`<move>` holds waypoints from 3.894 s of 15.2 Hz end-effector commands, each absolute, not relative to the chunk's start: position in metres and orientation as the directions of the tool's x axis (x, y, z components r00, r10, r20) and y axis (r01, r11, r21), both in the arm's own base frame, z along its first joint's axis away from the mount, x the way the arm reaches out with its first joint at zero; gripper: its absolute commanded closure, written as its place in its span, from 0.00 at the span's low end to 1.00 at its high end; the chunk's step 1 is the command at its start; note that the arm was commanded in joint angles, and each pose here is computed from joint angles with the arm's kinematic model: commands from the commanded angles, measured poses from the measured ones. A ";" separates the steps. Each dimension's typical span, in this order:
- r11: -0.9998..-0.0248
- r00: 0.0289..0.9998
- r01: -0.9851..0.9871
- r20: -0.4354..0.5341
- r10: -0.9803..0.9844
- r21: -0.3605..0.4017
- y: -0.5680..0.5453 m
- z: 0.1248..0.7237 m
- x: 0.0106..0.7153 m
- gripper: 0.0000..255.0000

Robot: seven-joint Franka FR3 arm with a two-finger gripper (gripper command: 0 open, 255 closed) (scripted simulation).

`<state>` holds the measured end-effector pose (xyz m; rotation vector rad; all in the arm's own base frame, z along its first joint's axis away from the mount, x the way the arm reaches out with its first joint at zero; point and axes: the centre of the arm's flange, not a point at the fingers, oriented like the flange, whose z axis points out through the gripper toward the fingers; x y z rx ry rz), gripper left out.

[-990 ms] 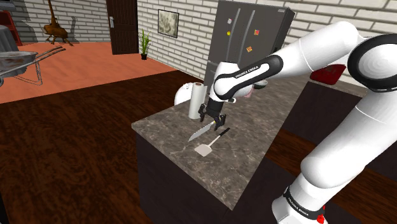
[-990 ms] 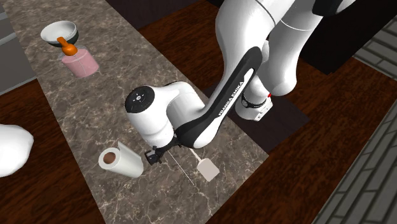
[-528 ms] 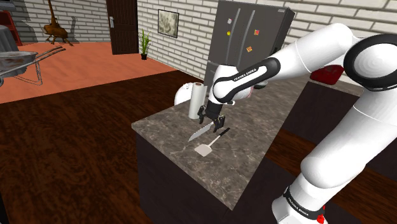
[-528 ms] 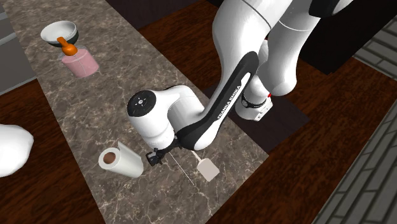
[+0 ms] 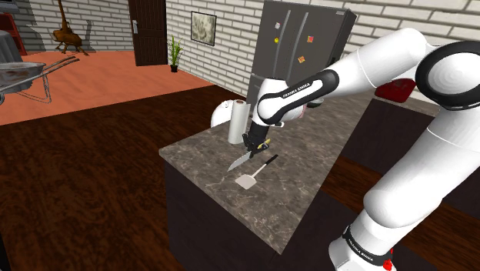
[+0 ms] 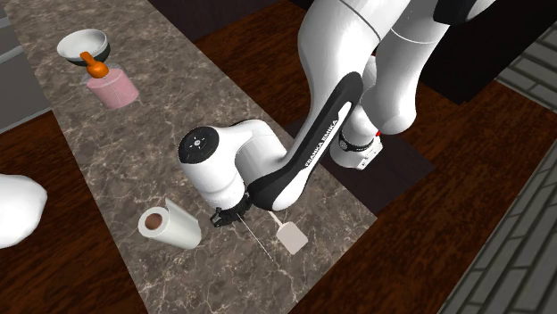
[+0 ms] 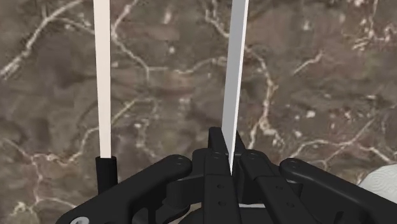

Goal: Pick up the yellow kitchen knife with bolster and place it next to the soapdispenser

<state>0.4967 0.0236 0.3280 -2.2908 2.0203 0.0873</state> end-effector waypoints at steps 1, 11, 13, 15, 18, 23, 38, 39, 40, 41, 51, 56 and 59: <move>-0.124 0.126 -0.992 -0.100 -0.987 -0.027 0.024 0.328 0.497 1.00; -0.124 0.126 -0.992 -0.100 -0.987 -0.027 0.024 0.365 0.497 1.00; -0.124 0.126 -0.992 -0.100 -0.987 -0.027 0.024 0.375 0.497 1.00; -0.124 0.126 -0.992 -0.100 -0.987 -0.027 0.024 0.386 0.497 1.00; -0.124 0.126 -0.992 -0.100 -0.987 -0.027 0.024 0.402 0.497 1.00; -0.124 0.126 -0.992 -0.100 -0.987 -0.027 0.024 0.428 0.497 1.00; -0.124 0.126 -0.992 -0.100 -0.987 -0.027 0.024 0.507 0.497 1.00; -0.124 0.126 -0.992 -0.100 -0.987 -0.027 0.024 0.513 0.497 1.00; -0.124 0.126 -0.992 -0.100 -0.987 -0.027 0.024 0.518 0.497 1.00; -0.124 0.126 -0.992 -0.100 -0.987 -0.027 0.024 0.523 0.497 1.00; -0.124 0.126 -0.992 -0.100 -0.987 -0.027 0.024 0.576 0.497 1.00; -0.124 0.126 -0.992 -0.100 -0.987 -0.027 0.024 0.602 0.497 1.00; -0.124 0.126 -0.992 -0.100 -0.987 -0.027 -0.003 0.604 0.500 1.00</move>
